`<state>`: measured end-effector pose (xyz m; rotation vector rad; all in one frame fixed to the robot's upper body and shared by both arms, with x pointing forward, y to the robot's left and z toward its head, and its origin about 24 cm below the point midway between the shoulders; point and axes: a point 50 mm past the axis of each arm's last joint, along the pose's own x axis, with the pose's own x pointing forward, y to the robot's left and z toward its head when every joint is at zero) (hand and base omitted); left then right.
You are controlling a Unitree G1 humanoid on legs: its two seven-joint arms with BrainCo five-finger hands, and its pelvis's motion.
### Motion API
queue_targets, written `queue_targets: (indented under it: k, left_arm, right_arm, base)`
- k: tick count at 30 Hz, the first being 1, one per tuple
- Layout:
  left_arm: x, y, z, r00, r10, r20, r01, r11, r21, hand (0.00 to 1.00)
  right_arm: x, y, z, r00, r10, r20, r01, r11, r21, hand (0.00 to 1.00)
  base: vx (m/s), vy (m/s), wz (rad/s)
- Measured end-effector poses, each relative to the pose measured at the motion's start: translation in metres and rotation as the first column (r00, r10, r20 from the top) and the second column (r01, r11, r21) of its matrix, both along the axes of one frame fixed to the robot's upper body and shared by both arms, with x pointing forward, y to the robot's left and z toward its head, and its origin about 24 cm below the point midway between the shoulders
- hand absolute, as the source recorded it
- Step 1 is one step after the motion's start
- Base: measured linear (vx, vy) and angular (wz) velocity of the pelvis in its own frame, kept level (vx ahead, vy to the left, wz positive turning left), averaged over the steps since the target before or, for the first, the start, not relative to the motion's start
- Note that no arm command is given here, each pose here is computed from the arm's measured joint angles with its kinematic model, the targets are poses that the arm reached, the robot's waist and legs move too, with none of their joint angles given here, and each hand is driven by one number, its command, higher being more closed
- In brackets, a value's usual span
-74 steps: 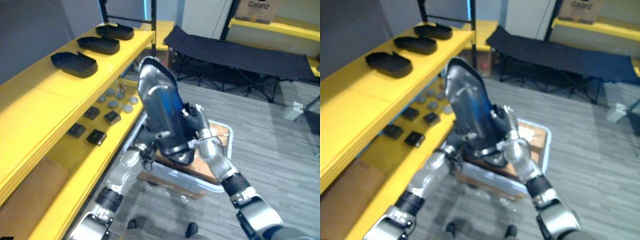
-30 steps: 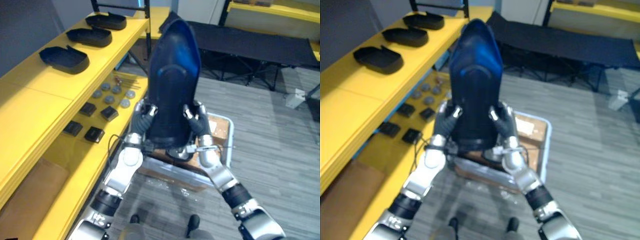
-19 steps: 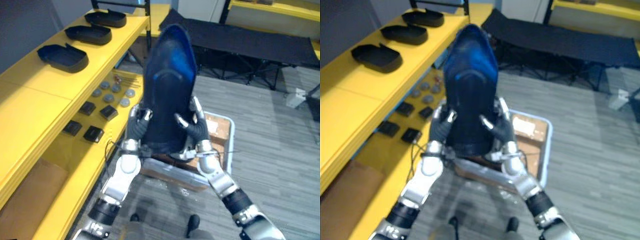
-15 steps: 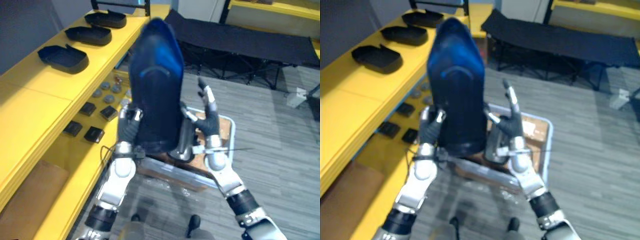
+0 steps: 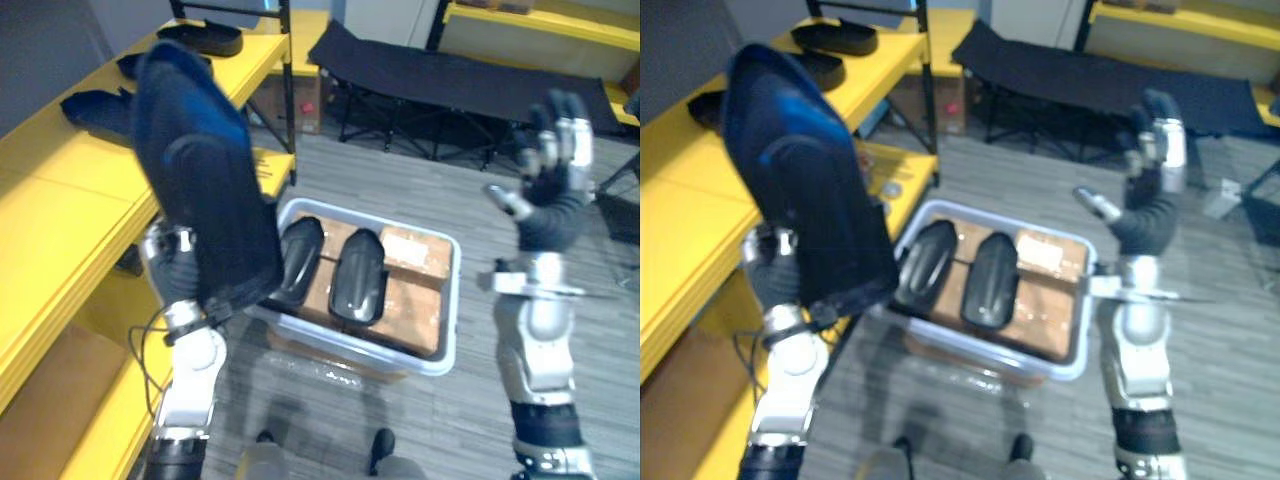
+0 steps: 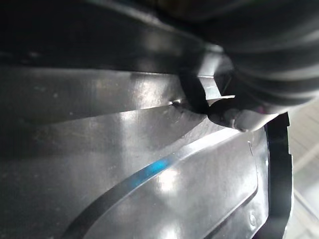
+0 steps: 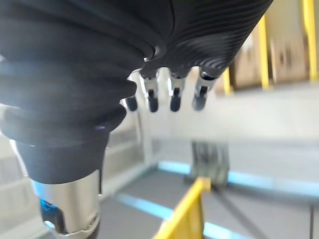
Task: Walk over and take plastic housings, then place them on the shelf
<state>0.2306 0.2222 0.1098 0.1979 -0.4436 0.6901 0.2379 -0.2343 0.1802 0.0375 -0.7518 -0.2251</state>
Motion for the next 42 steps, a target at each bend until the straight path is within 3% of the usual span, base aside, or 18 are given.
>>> queue_targets:
  k: [1, 4, 11, 17, 24, 30, 36, 39, 42]
  left_arm:
    - [-0.007, 0.006, -0.002, 0.999, -0.014, 0.03, 0.016, 0.998, -0.067, 1.0]
    - [-0.022, 0.015, 0.002, 0.996, 0.004, 0.093, 0.006, 0.994, -0.108, 1.0]
    - [-0.064, 0.054, 0.029, 0.956, 0.148, 0.254, -0.139, 0.989, -0.054, 1.0]
    - [-0.099, 0.083, 0.02, 0.928, 0.321, 0.189, -0.321, 0.946, -0.031, 1.0]
    - [-0.147, 0.103, -0.014, 0.867, 0.494, 0.061, -0.476, 0.859, -0.188, 1.0]
    - [-0.155, 0.105, -0.02, 0.892, 0.451, 0.042, -0.43, 0.872, -0.233, 1.0]
    - [-0.176, 0.112, -0.025, 0.886, 0.463, 0.024, -0.441, 0.859, -0.261, 1.0]
    - [-0.168, 0.111, -0.023, 0.911, 0.409, 0.058, -0.379, 0.883, -0.278, 1.0]
    - [-0.144, 0.102, -0.021, 0.953, 0.287, 0.098, -0.249, 0.926, -0.285, 1.0]
  right_arm:
    - [-0.007, -0.012, -0.014, 0.998, -0.032, -0.06, 0.035, 0.998, 0.05, 0.0]
    - [-0.02, -0.025, -0.039, 0.986, -0.08, -0.149, 0.096, 0.99, 0.107, 0.0]
    - [-0.032, -0.049, -0.073, 0.95, -0.148, -0.276, 0.185, 0.976, 0.115, 0.0]
    - [-0.024, -0.041, -0.091, 0.931, -0.104, -0.35, 0.152, 0.982, 0.111, 0.0]
    - [-0.006, 0.001, -0.115, 0.889, 0.06, -0.454, 0.003, 0.99, 0.138, 0.0]
    - [0.001, 0.006, -0.134, 0.821, -0.016, -0.57, 0.088, 0.991, 0.1, 0.0]
    - [0.016, 0.018, -0.122, 0.846, 0.0, -0.533, 0.046, 0.996, 0.073, 0.0]
    - [0.006, 0.012, -0.129, 0.829, -0.024, -0.558, 0.077, 0.994, 0.071, 0.0]
    - [-0.022, -0.015, -0.137, 0.799, -0.125, -0.588, 0.198, 0.978, 0.061, 0.0]
  base:
    - [0.04, 0.002, -0.04]
    - [0.04, -0.003, -0.07]
    - [0.03, -0.002, -0.06]
    - [0.06, -0.022, 0.27]
    - [0.04, -0.029, 0.74]
    - [0.05, 0.069, 1.53]
    - [-0.08, 0.043, 0.35]
    - [-0.15, -0.053, 0.39]
    - [-0.08, -0.051, 1.15]
